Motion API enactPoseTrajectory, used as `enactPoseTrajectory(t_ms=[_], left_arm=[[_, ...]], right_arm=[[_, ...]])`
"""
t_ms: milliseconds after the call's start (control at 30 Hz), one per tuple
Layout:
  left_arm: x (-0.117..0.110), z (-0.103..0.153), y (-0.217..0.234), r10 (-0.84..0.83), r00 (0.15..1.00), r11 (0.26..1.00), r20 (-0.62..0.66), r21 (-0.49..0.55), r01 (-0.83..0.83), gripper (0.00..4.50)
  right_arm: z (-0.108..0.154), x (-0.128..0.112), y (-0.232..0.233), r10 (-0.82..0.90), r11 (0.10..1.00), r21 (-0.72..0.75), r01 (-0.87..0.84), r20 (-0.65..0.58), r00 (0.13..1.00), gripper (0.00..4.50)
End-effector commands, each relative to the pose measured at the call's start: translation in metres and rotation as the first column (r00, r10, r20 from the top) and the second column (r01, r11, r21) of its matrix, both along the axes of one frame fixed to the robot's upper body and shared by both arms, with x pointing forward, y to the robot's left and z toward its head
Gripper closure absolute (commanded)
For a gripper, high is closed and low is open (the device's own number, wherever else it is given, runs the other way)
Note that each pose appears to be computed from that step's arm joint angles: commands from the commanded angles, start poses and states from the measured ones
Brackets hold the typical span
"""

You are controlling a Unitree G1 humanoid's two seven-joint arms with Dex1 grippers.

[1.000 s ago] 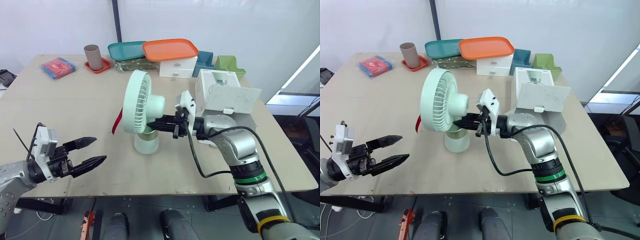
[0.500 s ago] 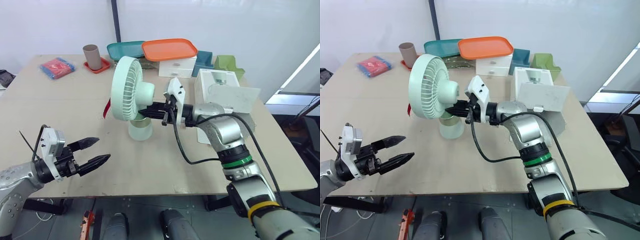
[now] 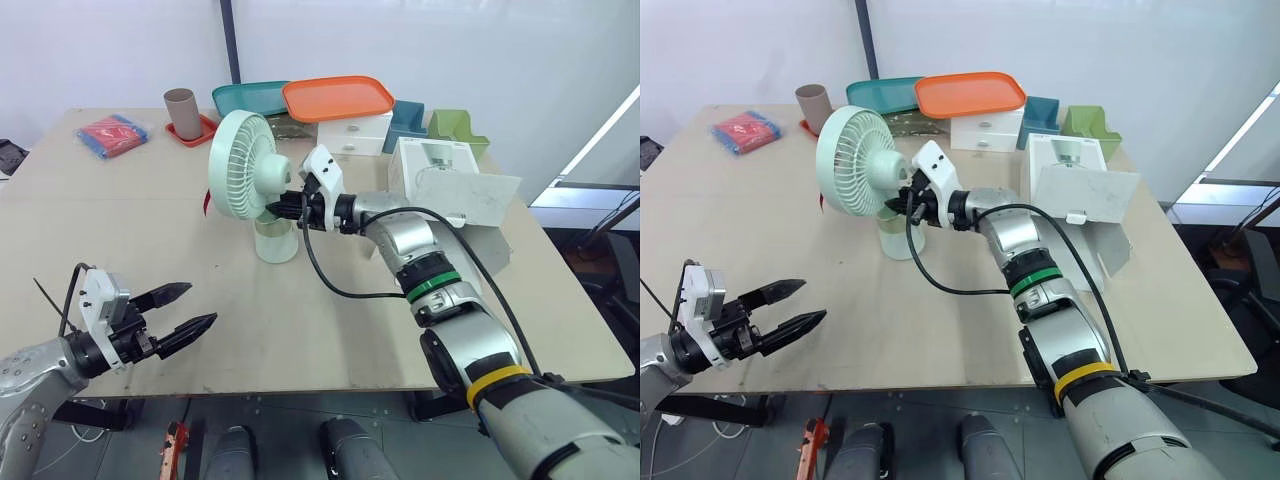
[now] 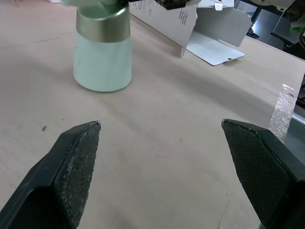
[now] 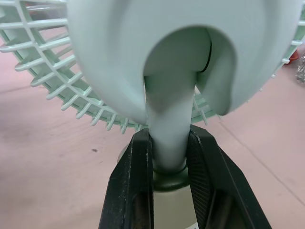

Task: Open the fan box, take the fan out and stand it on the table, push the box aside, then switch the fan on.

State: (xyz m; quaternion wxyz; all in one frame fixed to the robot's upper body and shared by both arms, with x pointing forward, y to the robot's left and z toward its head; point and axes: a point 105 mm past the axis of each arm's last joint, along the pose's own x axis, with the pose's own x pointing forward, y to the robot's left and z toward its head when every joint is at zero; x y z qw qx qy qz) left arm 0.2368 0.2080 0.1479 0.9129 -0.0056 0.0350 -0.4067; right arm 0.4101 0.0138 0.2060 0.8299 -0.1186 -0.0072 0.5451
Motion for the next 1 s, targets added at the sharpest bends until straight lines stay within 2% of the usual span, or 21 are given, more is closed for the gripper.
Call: enactPoseTrajectory(t_ms=[33, 233, 267, 300, 367, 400, 433, 500, 1000], left_arm=[[-0.002, 0.005, -0.002, -0.010, 0.999, 1.000, 0.036, 0.011, 0.010, 0.16], [-0.003, 0.000, -0.004, -0.013, 0.999, 1.000, 0.036, 0.015, 0.012, 0.16], [-0.003, 0.000, -0.004, -0.013, 0.999, 1.000, 0.037, 0.018, 0.013, 0.00], [-0.003, -0.001, -0.004, -0.014, 0.999, 1.000, 0.037, 0.018, 0.013, 0.00], [-0.002, -0.001, -0.005, -0.018, 0.999, 1.000, 0.039, 0.015, 0.017, 0.00], [-0.001, -0.001, -0.007, -0.020, 0.999, 1.000, 0.041, 0.014, 0.020, 0.00], [0.000, 0.000, -0.009, -0.024, 0.999, 1.000, 0.042, 0.014, 0.023, 0.00], [0.001, 0.001, -0.012, -0.026, 0.999, 1.000, 0.044, 0.014, 0.026, 0.00], [0.007, 0.017, -0.028, -0.051, 0.997, 0.999, 0.054, 0.010, 0.051, 0.00]], right_arm=[[0.027, -0.002, 0.009, 0.023, 0.999, 0.047, -0.027, 0.085, 0.996, 4.10], [0.009, -0.007, 0.016, 0.065, 0.998, 0.003, -0.065, 0.055, 0.996, 4.10], [0.007, -0.008, 0.017, 0.068, 0.998, -0.002, -0.068, 0.051, 0.996, 3.06], [0.006, -0.008, 0.017, 0.068, 0.998, -0.002, -0.068, 0.046, 0.997, 2.76], [0.003, -0.008, 0.017, 0.065, 0.998, -0.007, -0.065, 0.033, 0.997, 1.74], [0.002, -0.007, 0.017, 0.060, 0.998, -0.007, -0.060, 0.029, 0.998, 1.41], [0.002, -0.007, 0.016, 0.054, 0.999, -0.005, -0.054, 0.026, 0.998, 0.84], [0.002, -0.006, 0.015, 0.047, 0.999, -0.001, -0.047, 0.021, 0.999, 0.04], [0.009, -0.011, -0.008, 0.056, 0.998, -0.009, -0.055, 0.053, 0.997, 0.04]])
